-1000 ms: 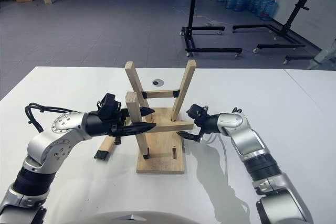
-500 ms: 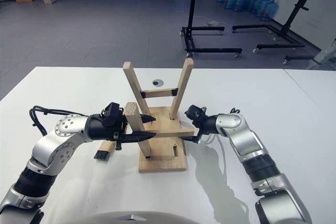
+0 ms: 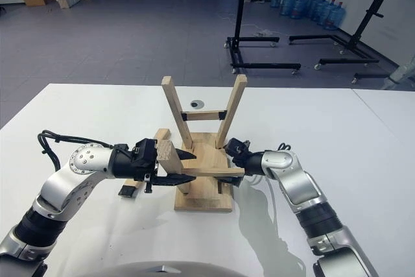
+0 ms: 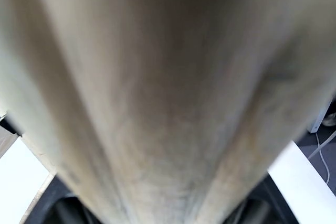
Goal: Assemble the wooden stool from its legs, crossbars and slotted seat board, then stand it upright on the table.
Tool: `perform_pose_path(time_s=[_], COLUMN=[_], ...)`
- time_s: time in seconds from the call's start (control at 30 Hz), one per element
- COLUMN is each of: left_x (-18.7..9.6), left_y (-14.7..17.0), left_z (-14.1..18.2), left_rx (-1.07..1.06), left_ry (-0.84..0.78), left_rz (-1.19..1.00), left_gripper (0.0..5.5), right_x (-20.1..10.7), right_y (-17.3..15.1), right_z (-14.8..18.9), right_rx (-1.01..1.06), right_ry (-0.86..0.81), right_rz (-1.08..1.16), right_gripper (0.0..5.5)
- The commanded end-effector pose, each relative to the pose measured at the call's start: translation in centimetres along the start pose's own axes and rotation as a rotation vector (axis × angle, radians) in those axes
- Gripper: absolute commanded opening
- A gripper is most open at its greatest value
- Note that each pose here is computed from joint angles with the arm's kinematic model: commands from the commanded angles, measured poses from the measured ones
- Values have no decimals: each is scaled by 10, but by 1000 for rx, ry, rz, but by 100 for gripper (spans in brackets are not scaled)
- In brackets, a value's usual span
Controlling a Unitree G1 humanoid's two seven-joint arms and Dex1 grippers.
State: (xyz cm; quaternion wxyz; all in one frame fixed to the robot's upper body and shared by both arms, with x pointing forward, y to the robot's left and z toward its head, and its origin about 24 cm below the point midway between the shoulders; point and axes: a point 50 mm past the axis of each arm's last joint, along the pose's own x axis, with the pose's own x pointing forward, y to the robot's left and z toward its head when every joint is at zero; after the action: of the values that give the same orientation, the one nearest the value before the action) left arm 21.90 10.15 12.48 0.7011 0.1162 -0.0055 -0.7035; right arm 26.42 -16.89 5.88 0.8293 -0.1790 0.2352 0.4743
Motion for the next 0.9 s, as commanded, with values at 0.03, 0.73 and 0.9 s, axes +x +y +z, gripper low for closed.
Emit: perform_pose_path(time_s=[0.03,0.73,0.9], left_x=[-1,-5,-4], left_y=[-21,-3,-2], left_z=[-56,-40,-39], left_rx=[-154,-239,-233], left_ry=[272,180,172], left_rz=[-64,2,8], left_gripper=[204,204,204], right_x=[4,7,9], right_y=[7,12,13], right_z=[-3,-3,-3], right_rx=[11,18,19], right_ry=[6,-4,-5], right_rz=[12,15,19], right_gripper=[540,540,540])
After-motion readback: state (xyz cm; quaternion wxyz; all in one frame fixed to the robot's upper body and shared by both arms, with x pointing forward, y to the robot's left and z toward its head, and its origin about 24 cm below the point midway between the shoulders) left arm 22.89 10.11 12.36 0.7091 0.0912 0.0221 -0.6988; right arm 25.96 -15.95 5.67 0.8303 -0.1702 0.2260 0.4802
